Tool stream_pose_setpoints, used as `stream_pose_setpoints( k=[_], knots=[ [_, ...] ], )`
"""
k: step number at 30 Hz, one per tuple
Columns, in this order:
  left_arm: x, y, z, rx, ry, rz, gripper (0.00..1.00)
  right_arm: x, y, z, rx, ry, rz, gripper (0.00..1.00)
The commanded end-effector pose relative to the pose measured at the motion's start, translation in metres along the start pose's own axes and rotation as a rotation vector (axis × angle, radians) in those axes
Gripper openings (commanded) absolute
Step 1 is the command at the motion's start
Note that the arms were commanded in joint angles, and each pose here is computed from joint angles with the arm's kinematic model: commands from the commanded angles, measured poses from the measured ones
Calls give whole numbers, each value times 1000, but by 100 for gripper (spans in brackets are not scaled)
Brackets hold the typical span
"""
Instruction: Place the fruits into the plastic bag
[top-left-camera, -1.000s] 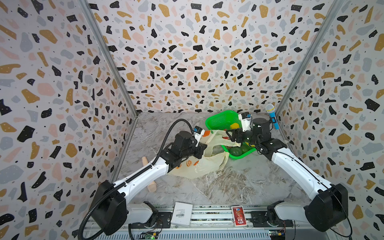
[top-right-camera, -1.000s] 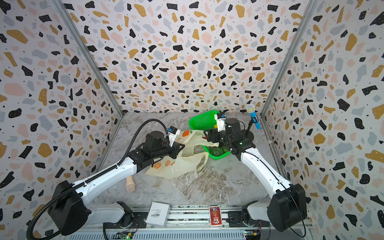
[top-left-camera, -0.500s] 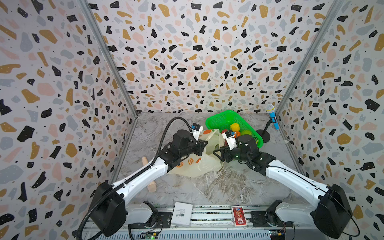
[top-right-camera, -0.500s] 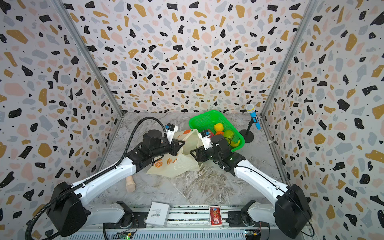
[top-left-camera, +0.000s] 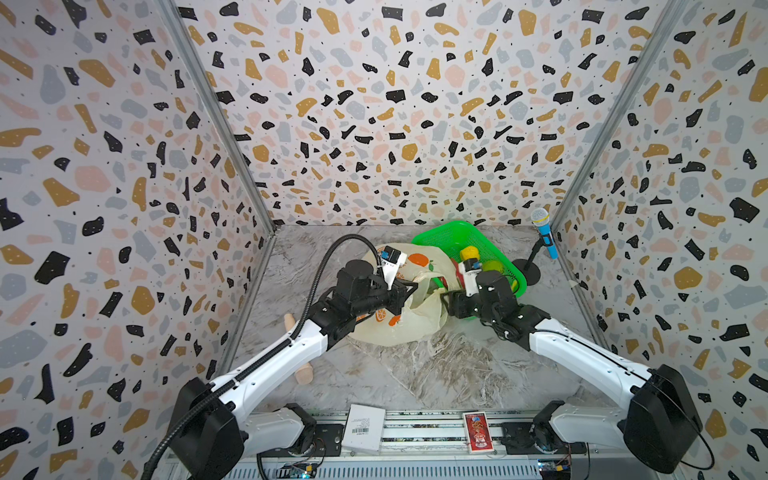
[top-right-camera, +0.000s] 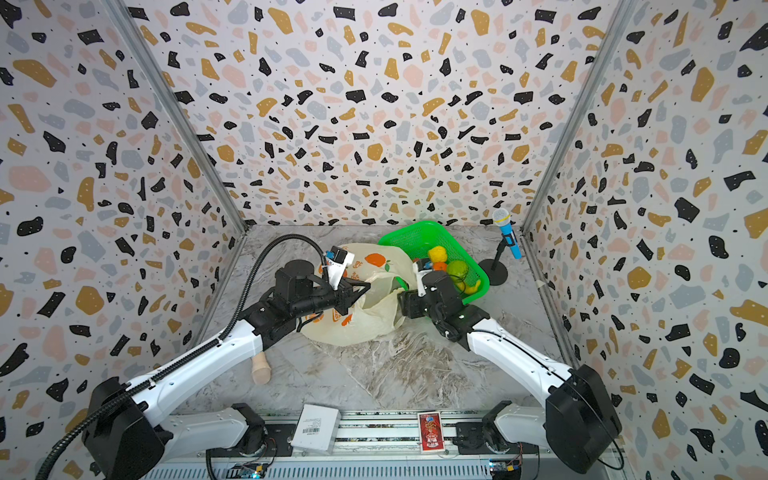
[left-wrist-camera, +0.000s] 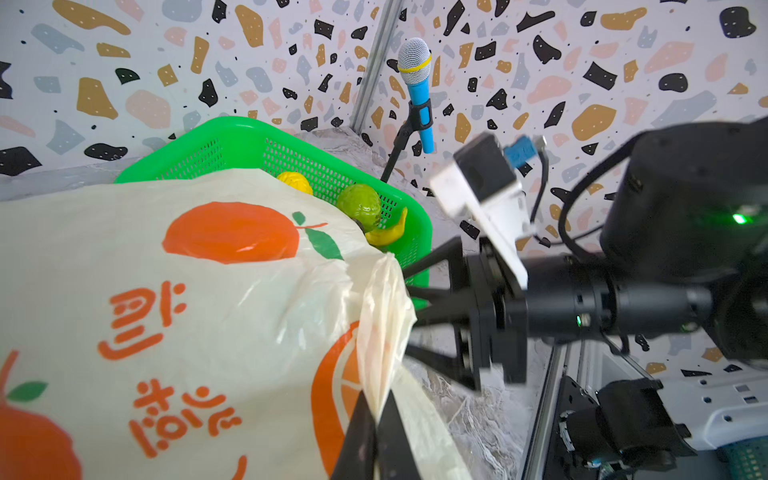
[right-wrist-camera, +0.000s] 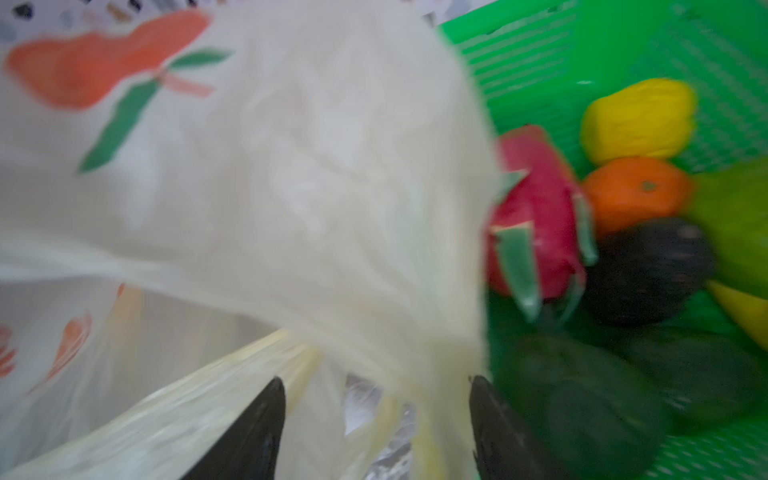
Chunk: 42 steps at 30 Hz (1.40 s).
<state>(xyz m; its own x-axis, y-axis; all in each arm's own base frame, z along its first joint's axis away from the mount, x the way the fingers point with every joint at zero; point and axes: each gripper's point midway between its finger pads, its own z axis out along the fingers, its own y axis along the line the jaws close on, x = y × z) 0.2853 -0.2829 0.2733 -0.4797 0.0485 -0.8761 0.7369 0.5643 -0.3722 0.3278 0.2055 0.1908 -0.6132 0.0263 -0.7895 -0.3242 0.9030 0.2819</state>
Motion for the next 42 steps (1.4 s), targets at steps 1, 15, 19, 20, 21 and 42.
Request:
stream_pose_setpoints(
  k=[1, 15, 19, 20, 21, 42],
  knots=[
    [-9, -17, -17, 85, -17, 69, 0, -20, -46, -19, 154, -79, 80, 71],
    [-16, 44, -5, -170, -99, -123, 0, -39, -17, -69, -67, -116, -13, 75],
    [-22, 41, 2, -132, -119, -167, 0, -16, 6, -77, -220, -58, 13, 75],
    [-22, 41, 4, -127, -120, -167, 0, -10, 10, -77, -251, -45, 27, 75],
    [-23, 41, 4, -128, -119, -167, 0, -5, 13, -77, -275, -35, 41, 75],
    [-27, 39, 1, -119, -146, -160, 0, 48, 22, -25, -354, 58, 230, 75]
  ],
)
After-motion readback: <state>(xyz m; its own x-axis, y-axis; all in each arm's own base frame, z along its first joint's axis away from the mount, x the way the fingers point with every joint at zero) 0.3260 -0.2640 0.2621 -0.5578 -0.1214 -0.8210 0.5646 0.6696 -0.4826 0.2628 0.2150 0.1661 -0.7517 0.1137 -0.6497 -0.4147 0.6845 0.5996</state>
